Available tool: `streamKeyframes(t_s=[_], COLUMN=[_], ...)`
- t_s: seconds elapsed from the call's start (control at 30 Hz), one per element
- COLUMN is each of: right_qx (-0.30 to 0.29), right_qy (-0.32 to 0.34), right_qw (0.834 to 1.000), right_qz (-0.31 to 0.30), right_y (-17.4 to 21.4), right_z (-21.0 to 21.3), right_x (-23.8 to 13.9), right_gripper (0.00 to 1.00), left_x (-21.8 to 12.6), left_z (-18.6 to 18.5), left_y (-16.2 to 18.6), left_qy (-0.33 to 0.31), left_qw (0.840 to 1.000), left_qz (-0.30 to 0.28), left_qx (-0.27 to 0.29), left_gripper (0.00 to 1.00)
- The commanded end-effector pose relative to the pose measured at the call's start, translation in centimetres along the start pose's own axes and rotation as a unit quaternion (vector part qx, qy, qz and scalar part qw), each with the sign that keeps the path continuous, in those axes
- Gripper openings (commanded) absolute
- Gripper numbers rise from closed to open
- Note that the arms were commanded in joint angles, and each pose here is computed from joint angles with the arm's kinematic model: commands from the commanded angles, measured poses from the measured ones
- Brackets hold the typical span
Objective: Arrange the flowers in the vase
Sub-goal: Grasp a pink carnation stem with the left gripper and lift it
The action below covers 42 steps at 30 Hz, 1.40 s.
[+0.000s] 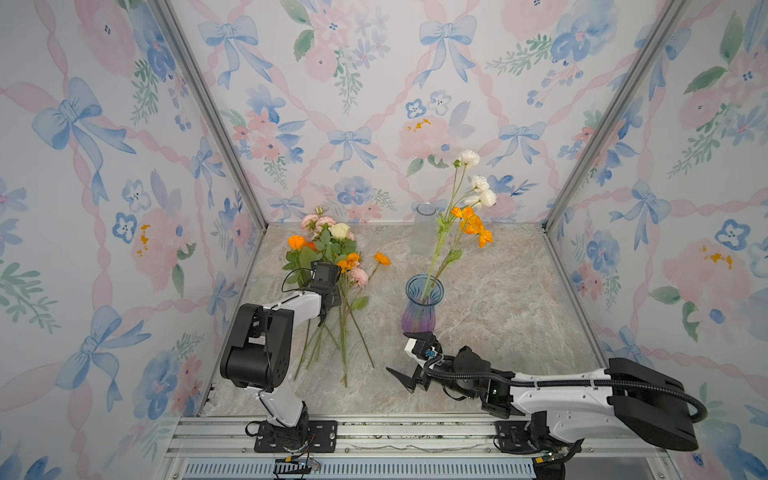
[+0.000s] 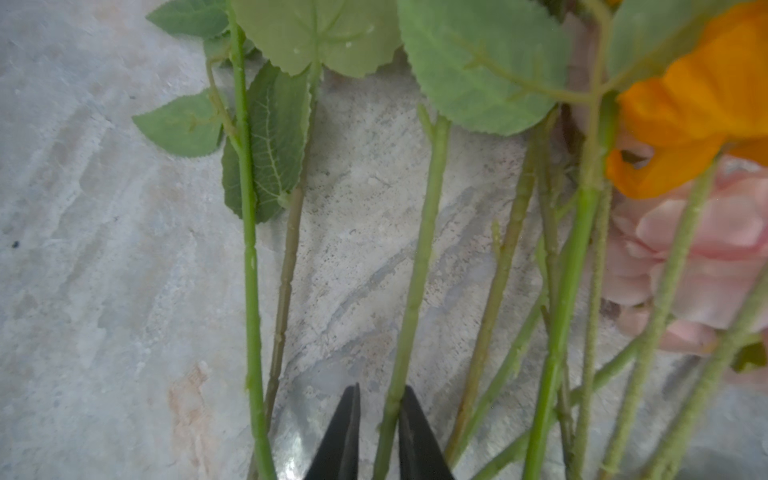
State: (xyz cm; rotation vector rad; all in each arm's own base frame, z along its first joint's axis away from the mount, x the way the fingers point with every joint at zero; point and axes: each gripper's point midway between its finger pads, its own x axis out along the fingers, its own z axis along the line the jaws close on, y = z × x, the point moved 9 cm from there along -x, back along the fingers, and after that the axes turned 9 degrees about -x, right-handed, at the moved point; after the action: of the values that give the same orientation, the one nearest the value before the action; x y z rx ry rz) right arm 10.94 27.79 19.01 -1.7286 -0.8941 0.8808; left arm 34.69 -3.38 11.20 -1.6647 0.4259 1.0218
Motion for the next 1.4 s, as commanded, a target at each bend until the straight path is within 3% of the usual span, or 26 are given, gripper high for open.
streamKeyframes(t_s=[0.0, 0.07, 0.7, 1.0, 1.17, 1.37], right_qx=[-0.003, -0.004, -0.001, -0.003, -0.011, -0.016], right_qy=[-0.001, 0.000, 0.004, 0.015, 0.037, 0.083], right_qw=[1.000, 1.000, 1.000, 0.999, 0.999, 0.995], right_qz=[-0.025, -0.025, -0.026, -0.033, -0.037, -0.051], right_y=[-1.5, -1.5, -1.6, -1.9, -2.1, -2.7], right_z=[0.0, 0.0, -0.3, -0.6, -1.2, -2.5], right_x=[0.1, 0.1, 0.0, -0.7, -1.4, -3.4], right_gripper=[0.97, 0.97, 0.97, 0.97, 0.97, 0.97], left_x=[0.2, 0.0, -9.4, -14.1, -18.2, -23.9], left_z=[-0.1, 0.0, 0.7, 0.3, -0.8, -2.7], left_y=[-0.3, -0.3, -3.2, -4.4, -4.8, -4.3], left_qy=[0.006, 0.009, 0.121, 0.203, 0.274, 0.407], left_qw=[1.000, 1.000, 0.988, 0.967, 0.935, 0.856], left_qz=[0.003, 0.002, -0.100, -0.152, -0.224, -0.312], left_qx=[0.005, 0.008, -0.013, -0.011, -0.015, -0.073], left_gripper=[0.07, 0.00, 0.00, 0.00, 0.00, 0.00])
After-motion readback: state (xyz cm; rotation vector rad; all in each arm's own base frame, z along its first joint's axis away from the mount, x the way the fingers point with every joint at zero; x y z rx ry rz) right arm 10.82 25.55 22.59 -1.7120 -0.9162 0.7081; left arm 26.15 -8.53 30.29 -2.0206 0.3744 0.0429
